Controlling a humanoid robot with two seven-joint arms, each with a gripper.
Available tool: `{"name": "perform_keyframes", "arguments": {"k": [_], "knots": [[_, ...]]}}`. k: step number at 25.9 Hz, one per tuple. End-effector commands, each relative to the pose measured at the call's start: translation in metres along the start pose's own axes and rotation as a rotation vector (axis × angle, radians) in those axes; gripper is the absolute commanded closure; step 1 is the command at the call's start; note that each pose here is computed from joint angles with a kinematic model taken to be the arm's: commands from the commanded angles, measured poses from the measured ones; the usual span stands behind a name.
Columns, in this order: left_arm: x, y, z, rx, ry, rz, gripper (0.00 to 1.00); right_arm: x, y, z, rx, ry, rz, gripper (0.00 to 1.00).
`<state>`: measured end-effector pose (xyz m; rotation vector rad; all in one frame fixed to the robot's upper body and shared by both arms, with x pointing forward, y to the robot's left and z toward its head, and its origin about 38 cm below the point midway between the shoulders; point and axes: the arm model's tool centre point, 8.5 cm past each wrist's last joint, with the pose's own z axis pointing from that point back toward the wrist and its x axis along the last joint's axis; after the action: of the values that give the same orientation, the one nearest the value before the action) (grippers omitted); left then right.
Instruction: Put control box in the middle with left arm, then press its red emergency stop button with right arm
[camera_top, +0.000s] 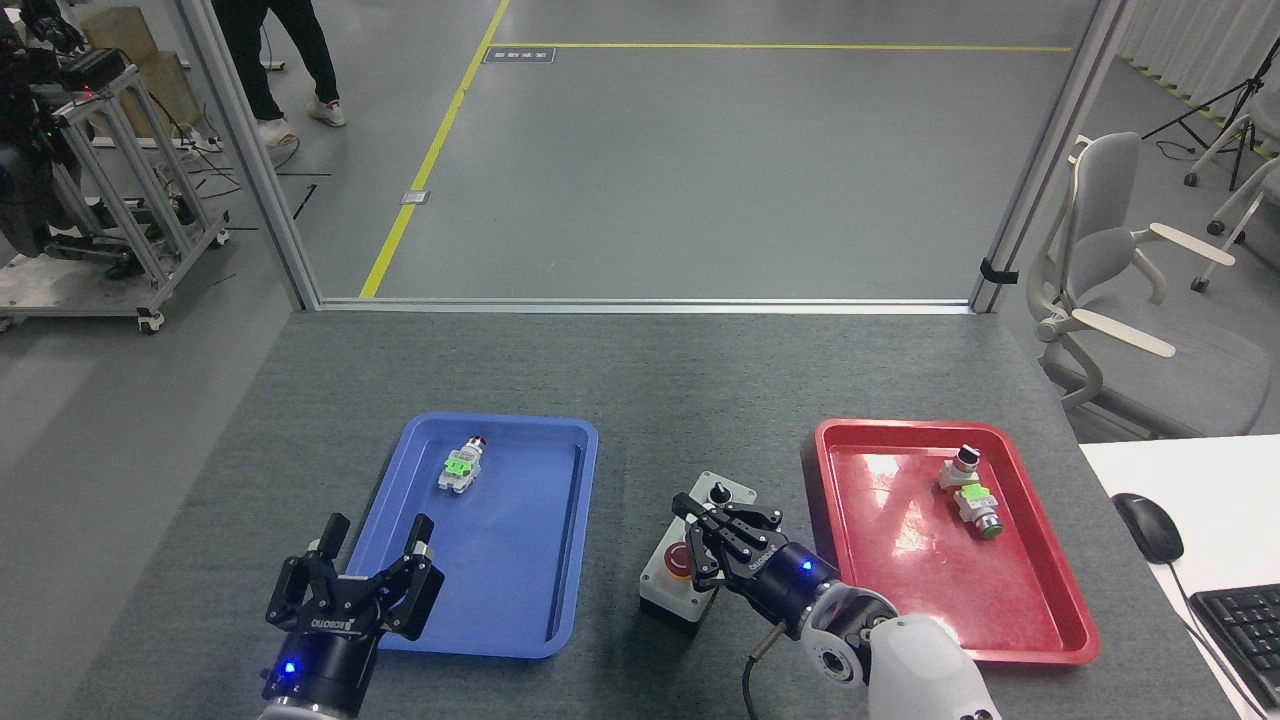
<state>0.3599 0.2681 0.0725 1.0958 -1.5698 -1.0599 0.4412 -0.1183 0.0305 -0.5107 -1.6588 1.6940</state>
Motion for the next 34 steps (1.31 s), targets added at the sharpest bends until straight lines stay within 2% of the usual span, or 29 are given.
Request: {"name": "perform_keyframes", "arguments": {"k": [1, 4, 8, 17, 21, 24, 25, 26, 27, 29, 31, 32, 34], "knots": [[0.005, -0.02, 0.016, -0.082, 0.017, -0.025, 0.0, 0.003, 0.008, -0.005, 0.025, -0.005, -0.005, 1.0], [0.022, -0.029, 0.015, -0.135, 0.016, -0.123, 0.01, 0.009, 0.017, -0.008, 0.042, -0.011, -0.027, 1.0], [0.041, -0.039, 0.008, -0.194, 0.105, -0.132, 0.01, 0.018, 0.025, -0.012, 0.064, -0.031, -0.032, 1.0], [0.044, -0.039, 0.006, -0.167, 0.139, -0.099, 0.0, 0.021, 0.052, -0.009, 0.139, -0.018, -0.057, 1.0], [0.043, -0.04, 0.005, -0.172, 0.155, -0.039, 0.0, 0.024, 0.057, -0.011, 0.151, -0.014, -0.068, 1.0], [0.043, -0.04, 0.005, -0.174, 0.163, -0.035, 0.0, 0.021, 0.053, -0.012, 0.128, 0.003, -0.085, 1.0], [0.043, -0.041, 0.005, -0.175, 0.166, -0.036, 0.0, 0.022, 0.047, -0.015, 0.106, 0.003, -0.083, 0.86], [0.043, -0.04, 0.005, -0.172, 0.165, -0.036, 0.0, 0.018, 0.037, -0.018, 0.077, 0.017, -0.082, 0.47], [0.043, -0.041, 0.005, -0.175, 0.166, -0.036, 0.0, 0.012, 0.023, -0.021, 0.033, 0.04, -0.094, 0.0], [0.042, -0.041, 0.005, -0.185, 0.163, -0.036, 0.0, -0.003, -0.008, -0.026, -0.051, 0.091, -0.119, 0.0], [0.043, -0.044, 0.005, -0.199, 0.163, -0.039, 0.0, -0.014, -0.027, -0.028, -0.096, 0.136, -0.116, 0.0], [0.043, -0.045, 0.006, -0.204, 0.163, -0.038, 0.0, -0.022, -0.037, -0.024, -0.124, 0.175, -0.111, 0.0], [0.043, -0.044, 0.005, -0.203, 0.157, -0.039, 0.0, -0.066, -0.058, 0.001, -0.176, 0.334, -0.093, 0.0]]}}
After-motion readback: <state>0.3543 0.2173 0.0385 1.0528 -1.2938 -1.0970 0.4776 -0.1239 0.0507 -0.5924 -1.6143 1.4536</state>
